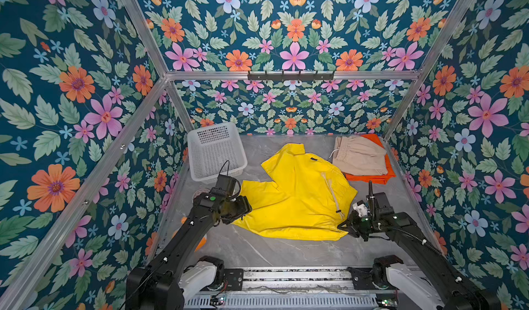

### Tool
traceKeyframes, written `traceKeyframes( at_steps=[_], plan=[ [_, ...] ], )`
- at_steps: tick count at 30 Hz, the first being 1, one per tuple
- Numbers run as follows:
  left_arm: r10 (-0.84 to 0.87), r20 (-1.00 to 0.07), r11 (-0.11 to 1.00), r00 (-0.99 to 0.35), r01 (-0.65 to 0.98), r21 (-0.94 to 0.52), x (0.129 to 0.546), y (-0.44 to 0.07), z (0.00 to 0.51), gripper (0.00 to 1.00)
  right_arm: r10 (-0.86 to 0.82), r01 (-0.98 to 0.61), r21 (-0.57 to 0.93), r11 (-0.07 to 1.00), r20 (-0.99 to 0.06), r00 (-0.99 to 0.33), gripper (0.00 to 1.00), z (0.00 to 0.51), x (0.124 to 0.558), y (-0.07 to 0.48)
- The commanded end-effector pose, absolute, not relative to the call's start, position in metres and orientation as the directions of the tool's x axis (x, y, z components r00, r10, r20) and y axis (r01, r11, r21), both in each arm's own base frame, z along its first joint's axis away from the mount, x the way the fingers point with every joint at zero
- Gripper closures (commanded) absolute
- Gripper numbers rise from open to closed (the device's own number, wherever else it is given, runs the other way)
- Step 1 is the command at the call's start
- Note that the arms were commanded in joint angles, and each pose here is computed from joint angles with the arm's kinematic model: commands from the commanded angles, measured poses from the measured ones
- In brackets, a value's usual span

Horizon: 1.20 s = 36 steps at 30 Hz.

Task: Fold and stack the shorts

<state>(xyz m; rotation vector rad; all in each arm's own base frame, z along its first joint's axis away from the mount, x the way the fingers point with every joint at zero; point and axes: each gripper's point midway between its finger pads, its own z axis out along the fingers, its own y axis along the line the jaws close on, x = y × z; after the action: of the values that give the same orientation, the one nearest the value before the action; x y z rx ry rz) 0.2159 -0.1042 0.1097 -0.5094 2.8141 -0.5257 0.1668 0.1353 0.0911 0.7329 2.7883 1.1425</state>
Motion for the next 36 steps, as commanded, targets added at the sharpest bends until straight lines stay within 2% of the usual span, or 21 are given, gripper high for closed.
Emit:
traceKeyframes(
  at_steps=[1,6,12,16,20,28,36],
  plan=[
    [-0.432,-0.090,0.865,-0.898,-0.384,-0.322,0.198,-0.092,0.096,0.30,0.440,0.416,0.680,0.603,0.151,-0.885,1.00,0.093,0.166,0.137],
    [-0.471,-0.107,0.861,-0.875,-0.430,-0.272,0.185,-0.076,0.099,0.30,0.439,0.413,0.682,0.604,0.149,-0.886,1.00,0.093,0.164,0.137],
    [-0.550,-0.094,0.810,-0.830,-0.502,-0.304,0.170,-0.072,0.090,0.33,0.441,0.415,0.689,0.594,0.153,-0.884,1.00,0.091,0.167,0.139],
    [-0.576,-0.121,0.802,-0.809,-0.530,-0.276,0.165,-0.062,0.084,0.37,0.478,0.471,0.621,0.626,0.172,-0.862,1.00,0.078,0.162,0.129],
    [-0.591,-0.109,0.791,-0.799,-0.547,-0.275,0.163,-0.060,0.076,0.32,0.514,0.502,0.592,0.631,0.165,-0.841,1.00,0.075,0.161,0.122],
    [-0.679,-0.116,0.711,-0.724,-0.611,-0.349,0.167,-0.059,0.063,0.32,0.563,0.523,0.603,0.603,0.143,-0.814,1.00,0.082,0.170,0.120],
    [-0.702,-0.064,0.670,-0.709,-0.628,-0.395,0.169,-0.069,0.049,0.35,0.577,0.532,0.629,0.567,0.156,-0.801,1.00,0.092,0.190,0.126]
  ],
)
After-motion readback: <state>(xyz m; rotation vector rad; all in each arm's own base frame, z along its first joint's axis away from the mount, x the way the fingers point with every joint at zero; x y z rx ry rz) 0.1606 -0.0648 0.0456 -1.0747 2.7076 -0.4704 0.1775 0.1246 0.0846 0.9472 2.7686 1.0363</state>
